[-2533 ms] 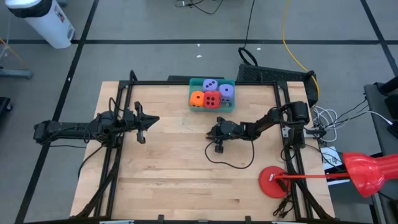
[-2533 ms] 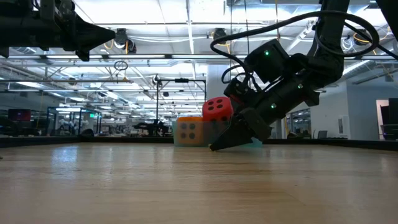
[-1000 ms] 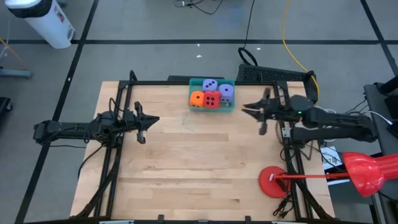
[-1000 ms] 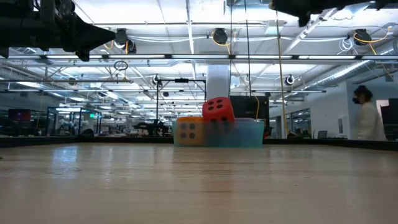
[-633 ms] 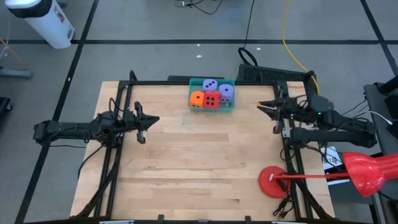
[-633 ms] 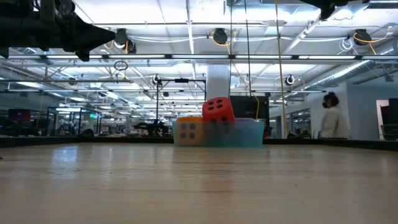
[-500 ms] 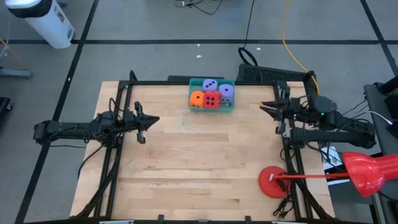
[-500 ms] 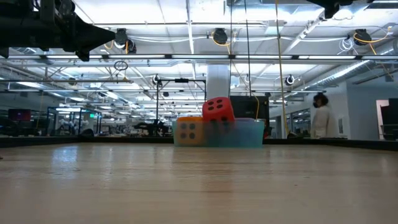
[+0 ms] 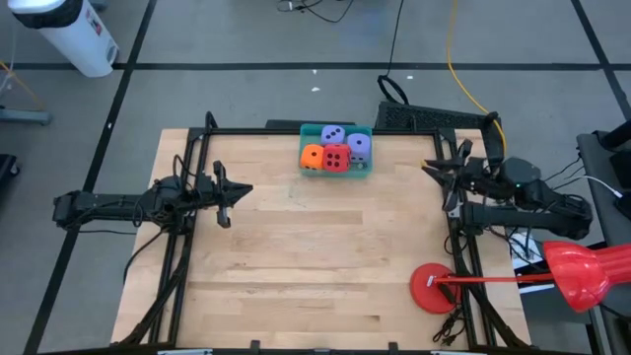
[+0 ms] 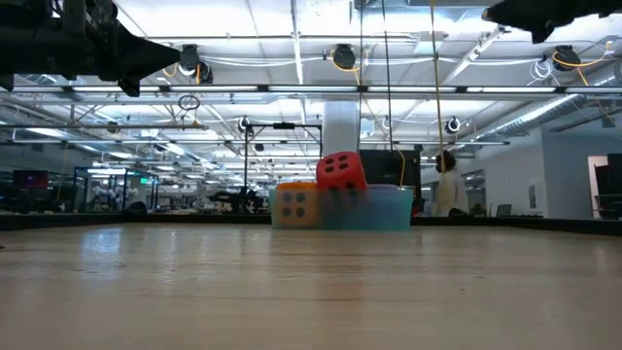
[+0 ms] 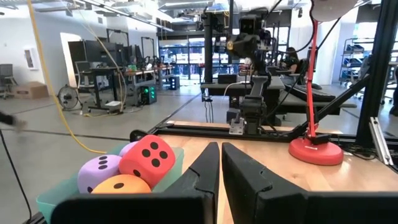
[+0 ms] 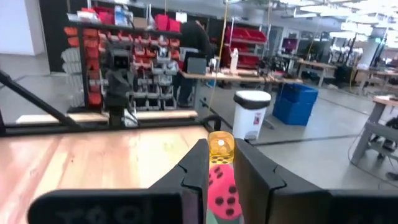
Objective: Pick & Place Dice
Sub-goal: Put the small yellow dice into the blue transparent bin
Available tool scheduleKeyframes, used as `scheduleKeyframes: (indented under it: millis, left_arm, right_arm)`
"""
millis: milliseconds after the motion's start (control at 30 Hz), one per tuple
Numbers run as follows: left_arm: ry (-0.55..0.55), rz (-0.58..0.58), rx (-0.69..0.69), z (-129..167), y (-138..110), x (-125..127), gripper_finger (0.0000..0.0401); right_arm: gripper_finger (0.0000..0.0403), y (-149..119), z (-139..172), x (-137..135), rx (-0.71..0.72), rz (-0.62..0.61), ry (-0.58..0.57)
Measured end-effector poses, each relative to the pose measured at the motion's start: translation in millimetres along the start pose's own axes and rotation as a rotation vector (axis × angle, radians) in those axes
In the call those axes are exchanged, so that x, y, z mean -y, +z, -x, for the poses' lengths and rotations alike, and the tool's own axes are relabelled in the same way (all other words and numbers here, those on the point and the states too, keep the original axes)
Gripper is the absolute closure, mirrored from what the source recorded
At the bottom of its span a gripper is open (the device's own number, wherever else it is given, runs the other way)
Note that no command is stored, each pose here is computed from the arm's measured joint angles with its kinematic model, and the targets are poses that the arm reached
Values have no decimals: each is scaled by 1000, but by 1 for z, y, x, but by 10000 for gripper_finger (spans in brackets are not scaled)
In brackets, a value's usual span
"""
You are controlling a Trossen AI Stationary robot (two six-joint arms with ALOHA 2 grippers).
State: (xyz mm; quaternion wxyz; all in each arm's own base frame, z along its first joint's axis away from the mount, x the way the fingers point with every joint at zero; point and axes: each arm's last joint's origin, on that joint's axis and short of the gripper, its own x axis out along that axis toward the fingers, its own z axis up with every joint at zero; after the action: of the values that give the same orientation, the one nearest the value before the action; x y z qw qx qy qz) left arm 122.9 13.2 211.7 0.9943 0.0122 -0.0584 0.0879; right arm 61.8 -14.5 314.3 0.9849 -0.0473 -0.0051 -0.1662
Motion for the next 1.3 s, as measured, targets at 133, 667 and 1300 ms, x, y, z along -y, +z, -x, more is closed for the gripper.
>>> scheduleKeyframes:
  millis: [133,667,1300]
  left_arm:
    - [0,1,0,0,0,0,370]
    - [0,0,0,0,0,0,370]
    - [18,-6,-2,0,0,-1,370]
  right_arm:
    - [353,-12,0,-1,-10,0,2]
    - [353,-80,-17,-11,-48,-49,8]
    - [353,-62,-74,-18,-103,15,-23]
